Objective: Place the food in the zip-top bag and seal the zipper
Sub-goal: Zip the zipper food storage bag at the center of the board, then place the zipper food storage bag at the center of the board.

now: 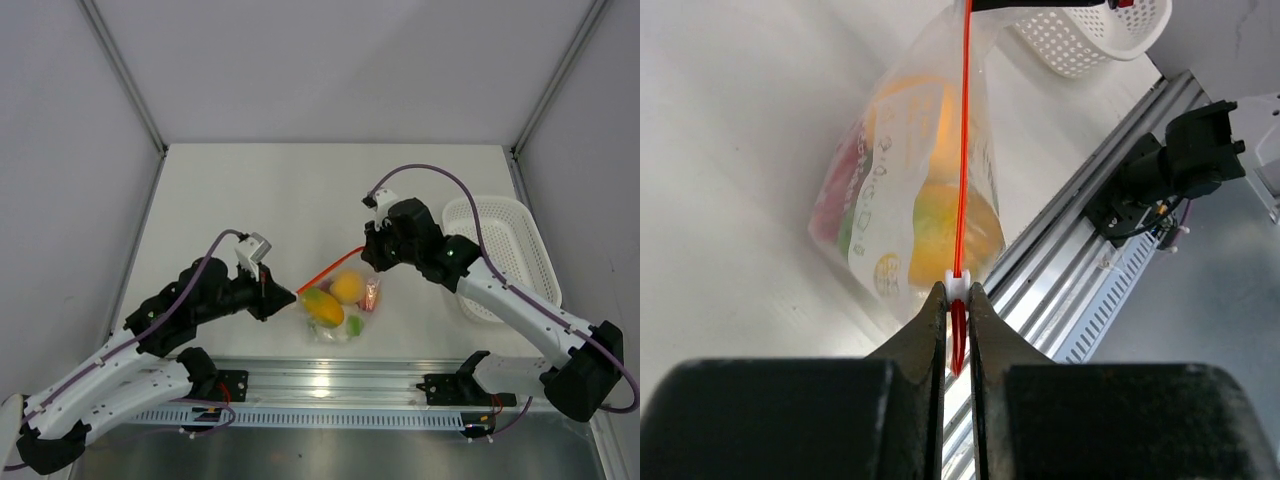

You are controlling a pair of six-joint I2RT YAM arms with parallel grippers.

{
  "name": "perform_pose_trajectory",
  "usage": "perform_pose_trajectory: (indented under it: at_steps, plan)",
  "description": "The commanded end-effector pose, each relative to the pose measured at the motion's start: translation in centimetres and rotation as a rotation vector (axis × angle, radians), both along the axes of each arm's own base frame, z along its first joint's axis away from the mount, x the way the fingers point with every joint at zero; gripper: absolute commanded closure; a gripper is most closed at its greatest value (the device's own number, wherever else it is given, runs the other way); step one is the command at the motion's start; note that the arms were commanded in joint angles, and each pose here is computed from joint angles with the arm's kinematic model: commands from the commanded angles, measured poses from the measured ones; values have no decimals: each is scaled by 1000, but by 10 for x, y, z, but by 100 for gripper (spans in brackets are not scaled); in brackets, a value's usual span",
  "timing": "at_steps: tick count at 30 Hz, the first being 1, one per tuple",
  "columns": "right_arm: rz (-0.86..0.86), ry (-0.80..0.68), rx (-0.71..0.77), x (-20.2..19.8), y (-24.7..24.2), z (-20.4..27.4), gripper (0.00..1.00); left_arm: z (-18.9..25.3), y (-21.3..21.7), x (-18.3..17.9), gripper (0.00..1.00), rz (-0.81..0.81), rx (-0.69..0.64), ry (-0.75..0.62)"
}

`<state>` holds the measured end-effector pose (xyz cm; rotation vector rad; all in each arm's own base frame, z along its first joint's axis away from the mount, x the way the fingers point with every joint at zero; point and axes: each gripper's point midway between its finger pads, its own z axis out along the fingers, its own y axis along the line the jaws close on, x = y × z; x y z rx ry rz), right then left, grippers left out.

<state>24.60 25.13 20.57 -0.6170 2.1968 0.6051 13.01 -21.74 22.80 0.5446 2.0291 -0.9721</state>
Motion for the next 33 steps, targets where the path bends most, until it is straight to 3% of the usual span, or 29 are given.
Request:
perform_pose_trajectory:
  at_steps: [1, 12, 13, 15, 16, 17, 23, 28, 30, 33]
  plan:
    - [-158, -41, -62, 26, -23, 1, 100, 15, 10, 6, 98, 80, -20, -16]
    - [-180, -38, -70, 41, -23, -2, 100, 8, 30, 35, 86, 292, 33, -11]
    - [-178, -33, -76, 43, -21, -7, 100, 9, 31, 38, 80, 306, 31, -19]
    - [-188, -28, -99, 50, -20, -13, 100, 14, 37, 51, 38, 370, 43, -58]
    - [-193, -29, -102, 53, -19, -14, 100, 14, 45, 60, 4, 437, 65, -73]
    - [-195, -35, -95, 58, -17, -11, 100, 23, 47, 64, 0, 460, 62, -88]
    - [-230, -18, -137, 95, -19, -27, 100, 59, 58, 82, 1, 576, 27, -157]
    - [-293, 0, -139, 128, -31, -38, 100, 72, 36, 71, 1, 452, -67, -156]
    - [-307, 9, -134, 136, -34, -44, 95, 61, 26, 61, 1, 387, -86, -127]
    - [-340, 40, -162, 146, -46, -58, 73, 49, 22, 51, 1, 341, -130, -104]
